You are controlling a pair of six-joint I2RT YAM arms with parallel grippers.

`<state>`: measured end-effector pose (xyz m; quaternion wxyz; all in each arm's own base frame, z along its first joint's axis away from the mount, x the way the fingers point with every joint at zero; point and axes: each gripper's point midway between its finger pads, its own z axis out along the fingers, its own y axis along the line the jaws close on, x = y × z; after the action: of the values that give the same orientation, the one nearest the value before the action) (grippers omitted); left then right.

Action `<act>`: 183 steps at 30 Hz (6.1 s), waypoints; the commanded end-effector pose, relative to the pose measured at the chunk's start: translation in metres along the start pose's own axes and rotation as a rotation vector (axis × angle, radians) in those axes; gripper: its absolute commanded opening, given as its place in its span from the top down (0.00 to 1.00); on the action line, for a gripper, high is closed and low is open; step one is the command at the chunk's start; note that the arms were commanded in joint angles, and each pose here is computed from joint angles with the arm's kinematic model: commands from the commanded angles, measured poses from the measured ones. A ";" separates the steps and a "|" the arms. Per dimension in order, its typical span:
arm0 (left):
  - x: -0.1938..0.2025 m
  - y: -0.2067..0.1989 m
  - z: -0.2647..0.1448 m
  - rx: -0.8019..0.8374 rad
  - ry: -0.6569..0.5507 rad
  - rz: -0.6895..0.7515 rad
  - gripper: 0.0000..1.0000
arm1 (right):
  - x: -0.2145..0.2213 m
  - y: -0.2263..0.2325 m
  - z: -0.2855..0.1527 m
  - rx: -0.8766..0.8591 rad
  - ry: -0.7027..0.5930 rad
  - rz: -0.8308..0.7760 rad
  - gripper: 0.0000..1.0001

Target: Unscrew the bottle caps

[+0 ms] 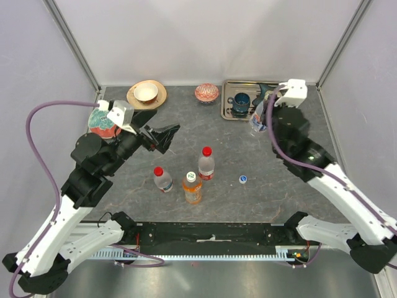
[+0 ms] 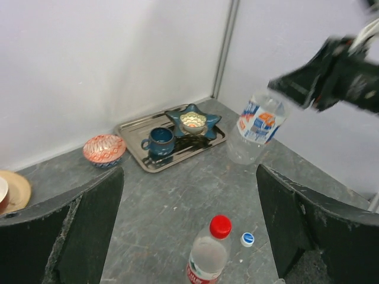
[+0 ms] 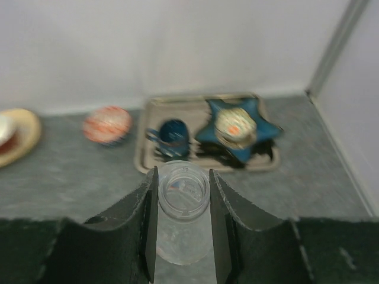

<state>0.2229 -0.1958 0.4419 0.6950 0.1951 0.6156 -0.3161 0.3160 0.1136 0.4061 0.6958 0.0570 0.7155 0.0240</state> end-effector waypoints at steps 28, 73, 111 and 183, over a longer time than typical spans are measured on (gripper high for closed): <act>0.052 0.034 -0.034 -0.174 0.087 0.024 0.00 | 0.199 -0.112 0.143 0.533 0.196 -0.042 1.00; 0.064 0.023 -0.031 -0.117 0.100 -0.036 0.00 | 0.211 -0.089 0.131 0.440 0.280 -0.063 0.60; 0.067 0.019 -0.029 -0.102 0.114 -0.069 0.00 | 0.179 -0.078 0.123 0.382 0.283 -0.020 0.23; 0.097 0.053 -0.029 -0.339 0.277 -0.142 0.03 | 0.173 0.189 -0.056 -0.570 0.518 -0.007 0.21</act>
<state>0.2414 -0.1560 0.3237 0.5822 0.0615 0.7806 -0.2189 0.2632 0.3218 0.2586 0.4739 -0.1643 0.8342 0.2292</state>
